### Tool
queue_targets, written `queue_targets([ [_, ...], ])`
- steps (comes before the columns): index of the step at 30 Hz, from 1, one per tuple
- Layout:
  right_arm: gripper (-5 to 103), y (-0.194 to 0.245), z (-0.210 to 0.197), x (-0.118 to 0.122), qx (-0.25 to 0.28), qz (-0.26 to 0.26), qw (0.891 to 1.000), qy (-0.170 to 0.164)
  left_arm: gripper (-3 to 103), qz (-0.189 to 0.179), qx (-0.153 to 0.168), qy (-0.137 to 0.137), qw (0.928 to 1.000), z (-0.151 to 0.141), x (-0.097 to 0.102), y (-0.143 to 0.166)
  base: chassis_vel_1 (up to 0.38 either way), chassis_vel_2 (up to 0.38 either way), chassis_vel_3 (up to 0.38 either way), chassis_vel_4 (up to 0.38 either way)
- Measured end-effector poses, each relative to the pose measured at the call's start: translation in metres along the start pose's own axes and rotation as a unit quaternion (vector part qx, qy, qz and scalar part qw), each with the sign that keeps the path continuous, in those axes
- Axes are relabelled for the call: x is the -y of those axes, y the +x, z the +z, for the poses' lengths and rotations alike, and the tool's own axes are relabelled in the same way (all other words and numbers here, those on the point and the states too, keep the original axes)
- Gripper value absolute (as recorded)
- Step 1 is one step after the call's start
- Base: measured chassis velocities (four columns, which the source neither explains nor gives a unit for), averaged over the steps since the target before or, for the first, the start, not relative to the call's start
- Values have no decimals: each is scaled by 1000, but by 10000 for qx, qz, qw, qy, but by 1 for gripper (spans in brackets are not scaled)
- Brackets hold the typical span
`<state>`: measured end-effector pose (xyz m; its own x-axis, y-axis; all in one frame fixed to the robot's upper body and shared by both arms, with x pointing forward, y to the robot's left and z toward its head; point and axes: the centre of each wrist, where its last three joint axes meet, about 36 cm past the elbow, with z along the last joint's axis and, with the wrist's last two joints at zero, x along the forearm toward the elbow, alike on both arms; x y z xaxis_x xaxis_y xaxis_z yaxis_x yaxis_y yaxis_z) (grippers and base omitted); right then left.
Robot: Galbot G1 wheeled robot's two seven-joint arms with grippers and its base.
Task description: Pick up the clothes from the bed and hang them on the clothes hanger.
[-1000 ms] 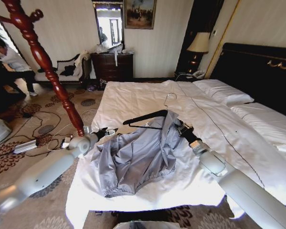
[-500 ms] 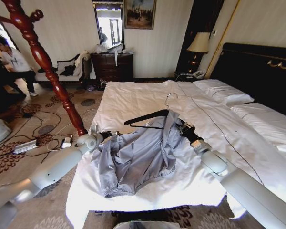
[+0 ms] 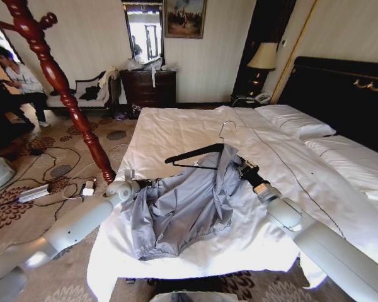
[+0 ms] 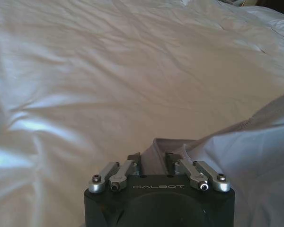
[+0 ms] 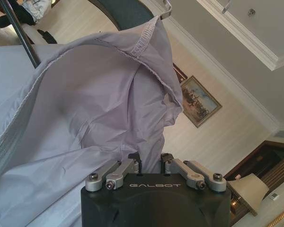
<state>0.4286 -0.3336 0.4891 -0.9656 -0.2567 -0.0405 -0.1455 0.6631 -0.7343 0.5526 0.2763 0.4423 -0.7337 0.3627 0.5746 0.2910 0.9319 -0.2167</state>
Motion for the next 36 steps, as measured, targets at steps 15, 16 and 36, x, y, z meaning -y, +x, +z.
queue_targets([
  [15, 18, 1, -2, -1, 54, 14, 10000, -21, 0, -87, 222, 78, 9997, 7, -5, 10, 0, 0, 0, 0],
  [16, 18, 1, -2, 0, 65, 26, 10000, -16, 0, -109, 319, 106, 9994, 2, -8, 14, 0, 0, 0, 0],
  [36, 18, -107, -65, 41, 671, 252, 9965, -428, 0, -241, 2931, 74, 9557, -191, -34, 173, 0, 0, 0, 0],
])
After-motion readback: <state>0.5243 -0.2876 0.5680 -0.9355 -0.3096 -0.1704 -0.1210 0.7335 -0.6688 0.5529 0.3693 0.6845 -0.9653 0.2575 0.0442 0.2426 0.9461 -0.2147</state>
